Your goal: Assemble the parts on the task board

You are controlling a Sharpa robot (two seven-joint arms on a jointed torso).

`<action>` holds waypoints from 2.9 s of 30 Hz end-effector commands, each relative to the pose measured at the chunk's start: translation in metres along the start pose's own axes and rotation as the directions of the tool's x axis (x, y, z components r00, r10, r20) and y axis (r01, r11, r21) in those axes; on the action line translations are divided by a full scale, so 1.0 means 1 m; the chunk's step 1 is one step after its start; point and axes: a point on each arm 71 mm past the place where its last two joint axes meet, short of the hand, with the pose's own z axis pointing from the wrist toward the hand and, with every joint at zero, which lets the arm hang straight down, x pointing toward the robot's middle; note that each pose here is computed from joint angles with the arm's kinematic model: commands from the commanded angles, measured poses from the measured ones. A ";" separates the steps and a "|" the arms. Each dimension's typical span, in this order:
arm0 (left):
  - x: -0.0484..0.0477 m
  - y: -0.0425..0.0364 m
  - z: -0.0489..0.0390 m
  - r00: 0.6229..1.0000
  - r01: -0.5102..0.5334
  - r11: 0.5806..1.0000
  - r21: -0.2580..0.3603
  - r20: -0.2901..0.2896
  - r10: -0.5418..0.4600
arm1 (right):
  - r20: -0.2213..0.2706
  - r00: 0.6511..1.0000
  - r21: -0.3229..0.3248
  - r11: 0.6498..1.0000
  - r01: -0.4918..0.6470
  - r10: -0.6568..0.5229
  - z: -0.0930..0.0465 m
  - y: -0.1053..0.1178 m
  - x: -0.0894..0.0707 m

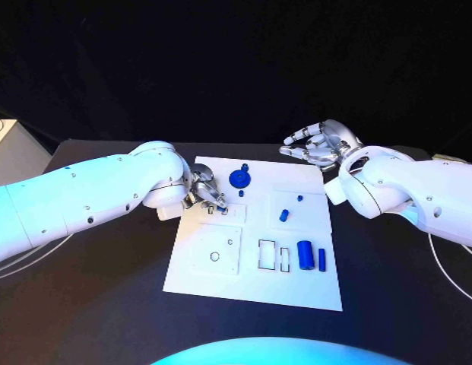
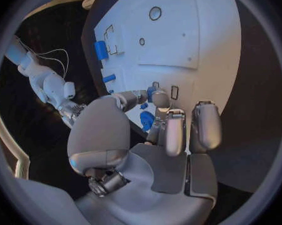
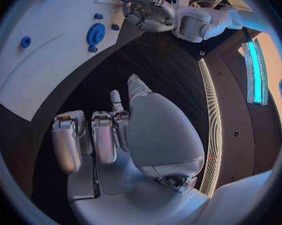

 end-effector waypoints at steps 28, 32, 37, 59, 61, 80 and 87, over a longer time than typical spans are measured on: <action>0.0057 -0.0091 0.0035 0.998 -0.069 0.998 0.003 -0.015 0.069 | -0.042 0.999 -0.014 1.000 0.008 -0.008 -0.001 0.000 0.006; 0.0063 -0.0091 0.0035 0.997 -0.073 0.997 0.003 -0.021 0.073 | -0.042 0.999 -0.014 1.000 0.008 -0.008 -0.001 0.000 0.006; 0.0069 -0.0091 0.0034 0.997 -0.078 0.997 0.003 -0.029 0.078 | -0.043 0.999 -0.013 1.000 0.007 -0.008 -0.001 0.000 0.006; 0.0077 -0.0097 0.0049 0.996 -0.088 0.996 -0.001 -0.034 0.088 | -0.043 0.999 -0.010 1.000 0.007 -0.008 -0.001 -0.002 0.006; 0.0078 -0.0098 0.0053 0.995 -0.089 0.996 -0.002 -0.034 0.089 | -0.042 0.999 -0.010 1.000 0.007 -0.008 -0.001 -0.002 0.006; 0.0085 -0.0093 0.0026 0.997 -0.076 0.997 0.008 -0.011 0.076 | -0.041 0.999 -0.010 1.000 0.007 -0.008 -0.001 -0.002 0.006; 0.0082 -0.0099 -0.0008 0.997 -0.069 0.997 0.022 0.015 0.069 | -0.041 0.999 -0.009 1.000 0.007 -0.008 -0.001 -0.002 0.006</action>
